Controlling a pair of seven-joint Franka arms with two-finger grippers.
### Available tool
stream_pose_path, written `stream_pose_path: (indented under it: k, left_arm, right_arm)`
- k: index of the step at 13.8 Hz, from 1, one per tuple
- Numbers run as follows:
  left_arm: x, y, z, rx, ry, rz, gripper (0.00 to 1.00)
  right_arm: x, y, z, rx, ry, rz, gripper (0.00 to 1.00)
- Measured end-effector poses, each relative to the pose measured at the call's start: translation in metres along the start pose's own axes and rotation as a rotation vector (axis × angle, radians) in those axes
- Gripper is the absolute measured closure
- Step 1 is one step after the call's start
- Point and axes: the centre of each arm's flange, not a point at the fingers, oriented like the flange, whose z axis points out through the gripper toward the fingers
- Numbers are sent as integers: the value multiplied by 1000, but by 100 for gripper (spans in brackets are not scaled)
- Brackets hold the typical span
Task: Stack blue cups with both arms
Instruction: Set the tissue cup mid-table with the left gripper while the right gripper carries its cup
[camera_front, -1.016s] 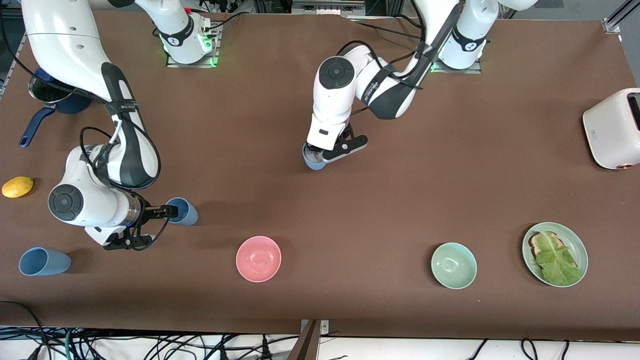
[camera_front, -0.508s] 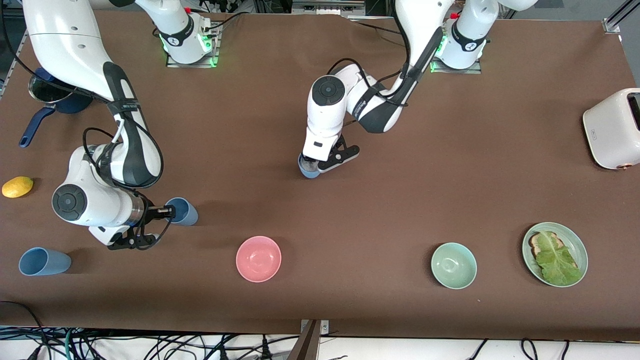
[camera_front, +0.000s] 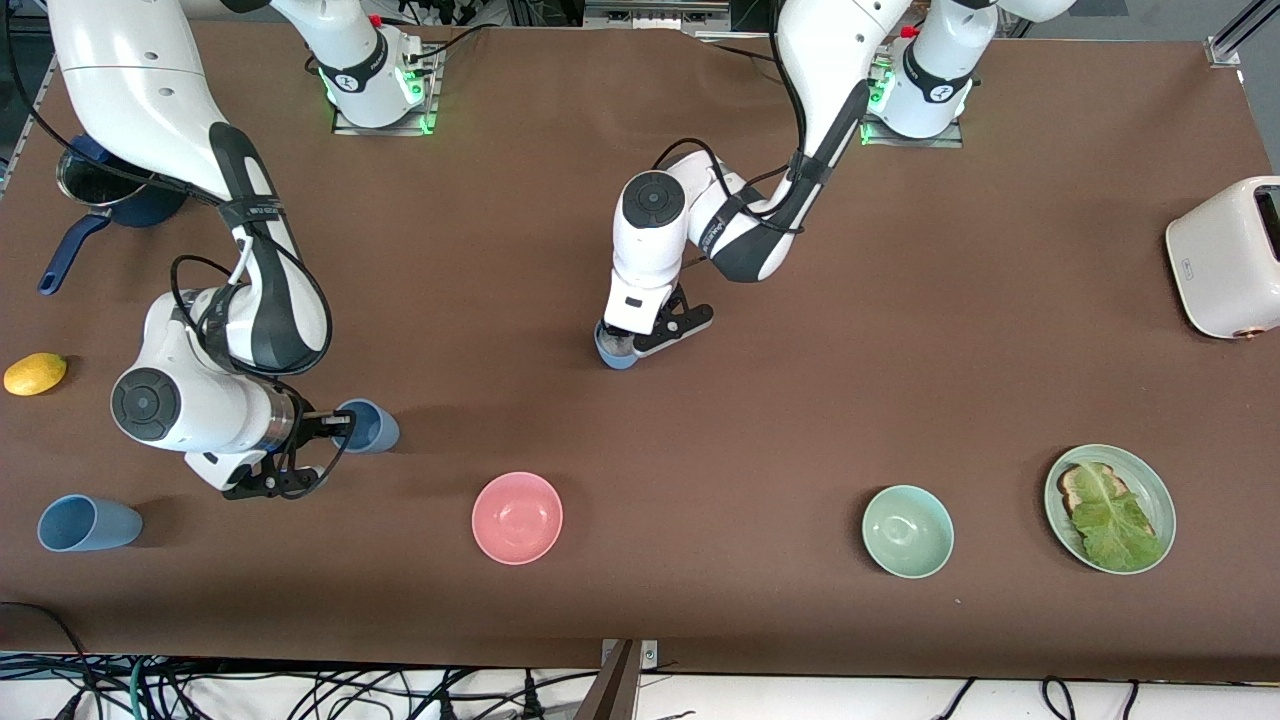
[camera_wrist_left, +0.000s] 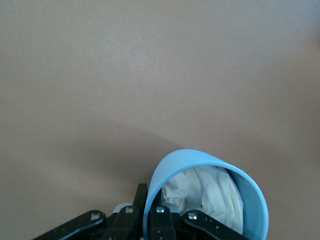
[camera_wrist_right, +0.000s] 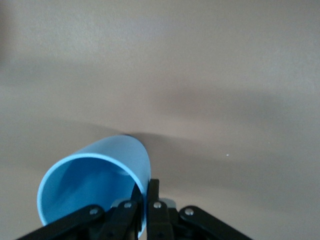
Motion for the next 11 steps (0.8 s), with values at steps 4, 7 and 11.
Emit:
stream_pose_path:
  k: [4,7,11]
  left_arm:
    - [1,1,-1,-4,2,0,80]
    - [4,2,-4,-8,9,-1,52]
    - [8,3,-7,-4,53,35,12]
  right_arm:
    - [0,0,-1,0,2,0,95]
    - [1,0,-12,-1,17,-1,95]
    - [-3,-3,-49,4,-7,-4,95]
